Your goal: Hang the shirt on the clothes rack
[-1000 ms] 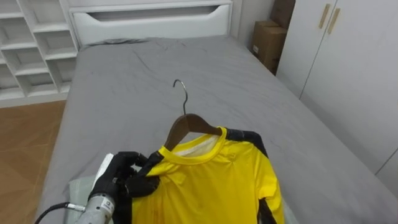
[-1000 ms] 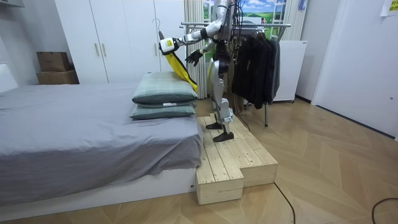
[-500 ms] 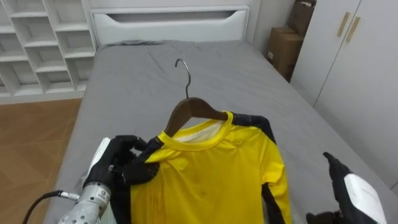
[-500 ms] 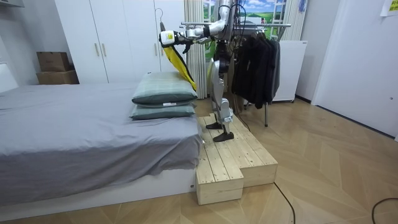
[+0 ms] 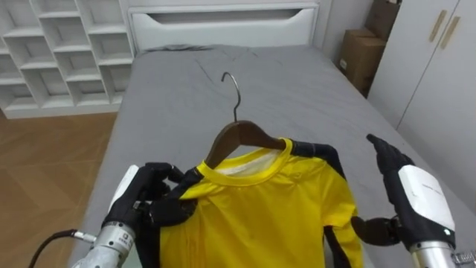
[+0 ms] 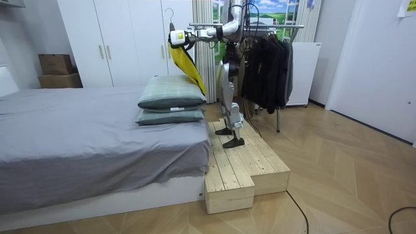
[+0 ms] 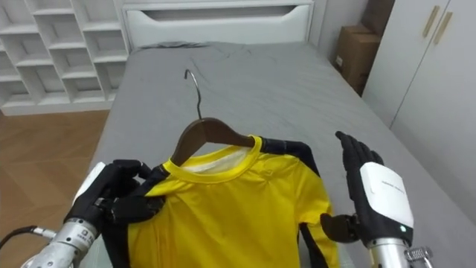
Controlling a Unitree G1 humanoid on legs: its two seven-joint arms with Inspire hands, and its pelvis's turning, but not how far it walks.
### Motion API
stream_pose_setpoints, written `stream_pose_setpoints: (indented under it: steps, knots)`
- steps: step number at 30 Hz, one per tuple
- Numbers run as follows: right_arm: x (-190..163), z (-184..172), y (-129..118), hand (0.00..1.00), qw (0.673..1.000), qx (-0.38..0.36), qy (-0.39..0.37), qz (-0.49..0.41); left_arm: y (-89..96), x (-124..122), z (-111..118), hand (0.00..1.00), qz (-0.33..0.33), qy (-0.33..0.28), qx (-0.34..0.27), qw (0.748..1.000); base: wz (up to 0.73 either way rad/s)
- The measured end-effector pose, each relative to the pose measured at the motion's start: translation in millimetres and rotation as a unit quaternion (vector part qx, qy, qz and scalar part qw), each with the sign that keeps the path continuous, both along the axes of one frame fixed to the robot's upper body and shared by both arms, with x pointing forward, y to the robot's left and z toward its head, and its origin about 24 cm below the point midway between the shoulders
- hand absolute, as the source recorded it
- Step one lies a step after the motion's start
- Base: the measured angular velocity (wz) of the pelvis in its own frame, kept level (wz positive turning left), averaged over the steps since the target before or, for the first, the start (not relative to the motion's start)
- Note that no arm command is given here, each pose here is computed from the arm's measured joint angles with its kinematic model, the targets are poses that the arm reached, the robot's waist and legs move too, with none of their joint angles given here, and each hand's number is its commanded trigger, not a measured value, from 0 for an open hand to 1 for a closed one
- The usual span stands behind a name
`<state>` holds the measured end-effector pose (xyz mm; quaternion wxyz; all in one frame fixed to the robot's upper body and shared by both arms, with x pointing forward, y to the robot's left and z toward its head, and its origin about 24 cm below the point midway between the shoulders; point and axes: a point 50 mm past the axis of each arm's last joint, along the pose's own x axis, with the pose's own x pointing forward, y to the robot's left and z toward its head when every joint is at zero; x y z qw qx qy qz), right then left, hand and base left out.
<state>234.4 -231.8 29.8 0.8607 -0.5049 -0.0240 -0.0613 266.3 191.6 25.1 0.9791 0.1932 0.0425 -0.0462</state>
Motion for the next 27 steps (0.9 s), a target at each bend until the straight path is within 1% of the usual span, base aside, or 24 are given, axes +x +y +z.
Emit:
stream_pose_setpoints:
  steps: [11, 13, 17, 20, 24, 27]
  knots:
    - [2.7, 0.9, 3.5, 0.0, 1.0, 0.004, 0.022, 0.021, -5.7, -2.3, 10.0, 1.0, -0.023, -0.019, 0.002, 1.0, 0.01]
    - [3.9, 2.6, 3.5, 0.0, 0.999, 0.033, 0.02, 0.02, -7.6, -3.2, 13.1, 1.0, -0.032, -0.025, 0.012, 0.999, -0.05]
    - [5.7, 13.7, 7.4, 0.0, 0.997, 0.065, 0.001, 0.033, -10.0, -6.5, 18.6, 1.0, -0.044, -0.039, 0.029, 0.998, -0.06]
    - [6.2, 17.1, 9.5, 0.0, 0.996, 0.084, 0.002, 0.042, -9.1, -9.0, 22.9, 1.0, -0.05, -0.046, 0.034, 0.997, -0.01]
    - [6.5, 18.1, 11.4, 0.0, 0.994, 0.097, 0.011, 0.054, -9.1, -9.0, 27.2, 1.0, -0.054, -0.054, 0.039, 0.996, 0.0]
    - [7.1, 24.4, 14.6, 0.0, 0.993, 0.096, 0.003, 0.065, -8.1, -13.3, 26.4, 1.0, -0.052, -0.053, 0.038, 0.997, 0.0]
